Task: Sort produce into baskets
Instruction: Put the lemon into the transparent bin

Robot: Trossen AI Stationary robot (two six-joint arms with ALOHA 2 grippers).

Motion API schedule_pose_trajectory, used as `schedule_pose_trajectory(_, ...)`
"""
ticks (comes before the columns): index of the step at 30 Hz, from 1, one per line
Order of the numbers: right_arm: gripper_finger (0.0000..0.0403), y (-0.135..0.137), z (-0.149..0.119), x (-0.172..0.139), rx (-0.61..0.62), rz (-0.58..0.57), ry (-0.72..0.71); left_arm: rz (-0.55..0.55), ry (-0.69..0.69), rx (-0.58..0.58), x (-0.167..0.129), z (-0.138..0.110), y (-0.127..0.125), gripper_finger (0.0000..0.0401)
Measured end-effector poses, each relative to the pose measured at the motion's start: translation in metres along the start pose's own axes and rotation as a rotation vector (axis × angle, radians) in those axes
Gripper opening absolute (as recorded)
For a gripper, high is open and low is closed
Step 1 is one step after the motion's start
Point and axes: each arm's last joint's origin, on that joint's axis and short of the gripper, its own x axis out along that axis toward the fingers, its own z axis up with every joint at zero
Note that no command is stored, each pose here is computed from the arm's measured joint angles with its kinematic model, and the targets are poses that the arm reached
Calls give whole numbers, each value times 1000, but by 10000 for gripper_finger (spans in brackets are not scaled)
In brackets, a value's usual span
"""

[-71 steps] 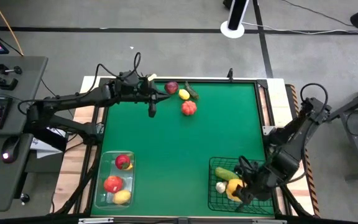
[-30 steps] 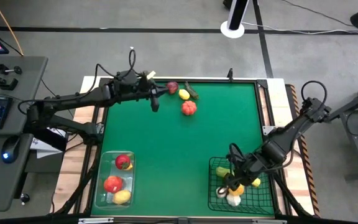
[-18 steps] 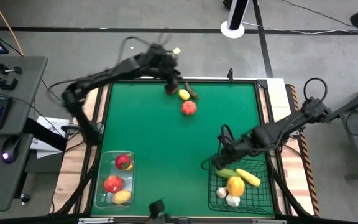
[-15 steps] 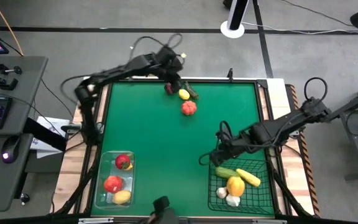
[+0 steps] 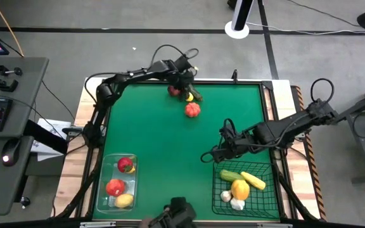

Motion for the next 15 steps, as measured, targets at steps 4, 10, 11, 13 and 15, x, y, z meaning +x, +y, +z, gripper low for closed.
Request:
schedule_pose_trajectory(4,355,0,0,0,-5,0,0,21,18,337,2,2,-9,250)
schedule_pose_trajectory(10,355,0,0,0,-26,0,-1,76,91,567,18,-1,-10,248)
schedule_pose_trajectory(11,355,0,0,0,-35,0,-1,92,109,576,22,-2,-9,248)
schedule_pose_trajectory(13,355,0,0,0,-39,0,-2,94,142,582,30,-5,-9,248)
schedule_pose_trajectory(15,355,0,0,0,-41,-2,-9,87,159,596,35,-8,-8,248)
